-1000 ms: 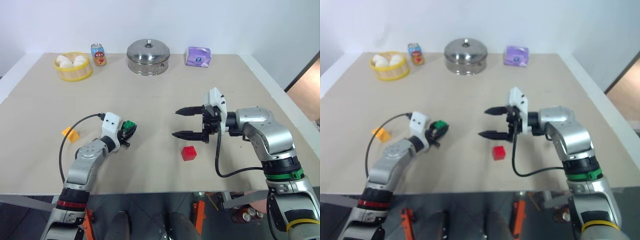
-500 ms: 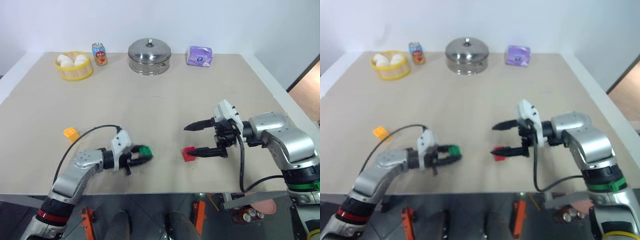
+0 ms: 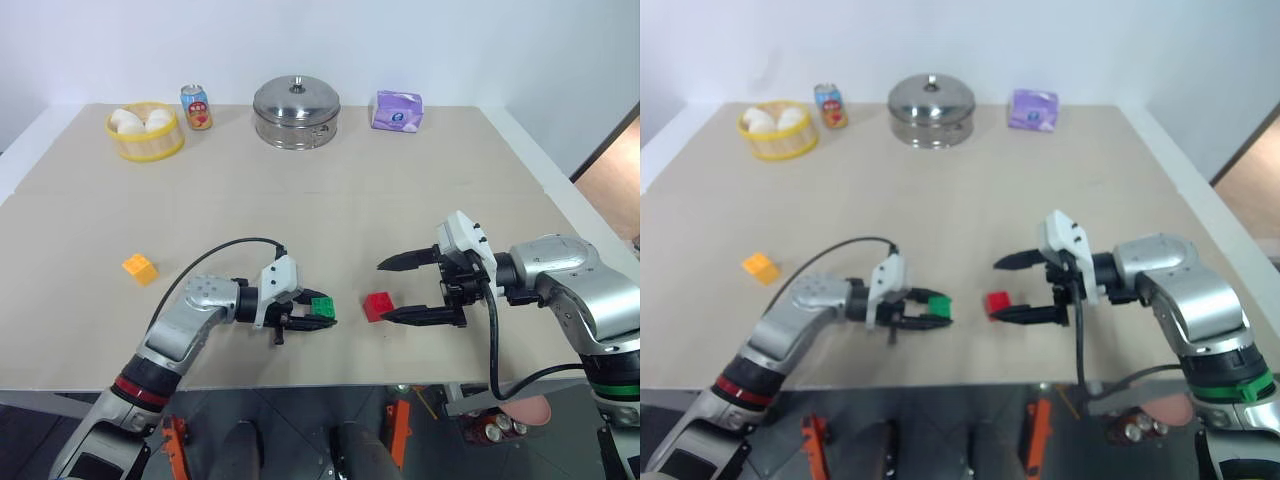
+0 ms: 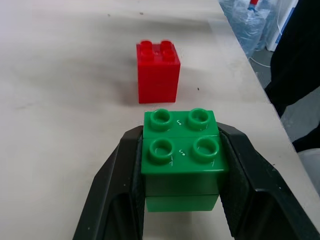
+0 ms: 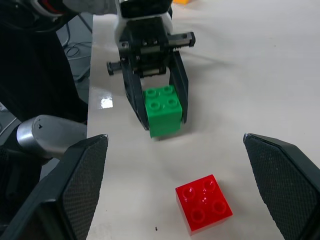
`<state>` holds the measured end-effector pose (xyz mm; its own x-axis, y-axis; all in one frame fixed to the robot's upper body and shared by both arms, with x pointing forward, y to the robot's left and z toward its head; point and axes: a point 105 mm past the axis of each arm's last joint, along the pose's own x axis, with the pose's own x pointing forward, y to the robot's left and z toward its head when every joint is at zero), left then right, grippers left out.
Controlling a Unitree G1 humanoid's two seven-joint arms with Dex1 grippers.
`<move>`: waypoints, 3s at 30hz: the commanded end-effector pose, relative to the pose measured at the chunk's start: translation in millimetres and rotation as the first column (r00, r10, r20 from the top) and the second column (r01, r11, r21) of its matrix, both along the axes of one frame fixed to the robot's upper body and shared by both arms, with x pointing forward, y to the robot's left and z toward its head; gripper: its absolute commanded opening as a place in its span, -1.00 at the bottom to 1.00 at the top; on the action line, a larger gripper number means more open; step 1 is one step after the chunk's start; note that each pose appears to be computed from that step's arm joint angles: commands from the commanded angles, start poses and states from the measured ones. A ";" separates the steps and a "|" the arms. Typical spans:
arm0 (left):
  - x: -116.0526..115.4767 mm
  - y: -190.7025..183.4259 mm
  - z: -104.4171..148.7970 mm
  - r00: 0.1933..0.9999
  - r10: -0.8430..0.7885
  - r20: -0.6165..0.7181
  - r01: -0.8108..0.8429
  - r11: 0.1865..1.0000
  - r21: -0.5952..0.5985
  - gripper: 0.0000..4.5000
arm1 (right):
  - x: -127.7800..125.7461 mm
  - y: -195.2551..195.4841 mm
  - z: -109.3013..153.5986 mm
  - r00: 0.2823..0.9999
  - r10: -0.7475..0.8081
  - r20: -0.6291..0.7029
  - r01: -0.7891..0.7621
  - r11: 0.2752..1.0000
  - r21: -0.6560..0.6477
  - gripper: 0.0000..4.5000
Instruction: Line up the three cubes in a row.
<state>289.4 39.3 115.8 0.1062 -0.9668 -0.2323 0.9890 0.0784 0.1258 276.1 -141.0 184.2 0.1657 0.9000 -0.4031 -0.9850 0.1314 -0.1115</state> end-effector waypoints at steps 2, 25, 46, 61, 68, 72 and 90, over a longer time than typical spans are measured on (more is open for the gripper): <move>0.0 -5.5 3.2 0.999 -0.018 0.037 0.018 1.000 -0.014 -0.40 | -4.4 -2.0 14.1 0.998 -0.009 0.056 0.008 1.000 0.013 1.00; 6.5 0.6 -11.3 0.998 -0.010 0.056 0.010 1.000 0.000 0.95 | -2.3 -1.4 15.6 0.999 -0.006 0.053 0.005 1.000 0.011 1.00; 0.6 145.6 94.3 0.674 0.737 0.051 -0.668 0.638 -0.382 0.99 | 10.3 60.0 72.9 0.983 0.113 0.147 -0.154 0.939 0.307 1.00; -1.2 215.7 39.1 -0.211 0.953 -0.217 -0.892 -0.279 -0.357 0.99 | 35.7 102.1 54.6 0.958 0.189 0.215 -0.244 0.932 0.267 1.00; 14.1 196.7 31.5 -0.309 0.918 -0.247 -0.859 -0.381 -0.341 0.99 | 38.4 99.2 53.1 0.957 0.198 0.215 -0.248 0.937 0.244 1.00; 14.6 200.0 28.1 -0.410 0.882 -0.233 -0.822 -0.467 -0.325 0.99 | 38.8 96.1 53.7 0.958 0.192 0.214 -0.242 0.941 0.237 1.00; 33.8 203.2 6.6 -0.531 0.811 -0.246 -0.779 -0.582 -0.234 0.99 | 47.9 92.1 59.4 0.959 0.182 0.217 -0.229 0.949 0.216 1.00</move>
<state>321.9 241.4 117.1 0.7825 0.6213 -0.0411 -0.6211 0.7743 -0.1208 324.6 -49.5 226.0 0.0200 0.9849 -0.1720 -0.9729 -0.0205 -0.2305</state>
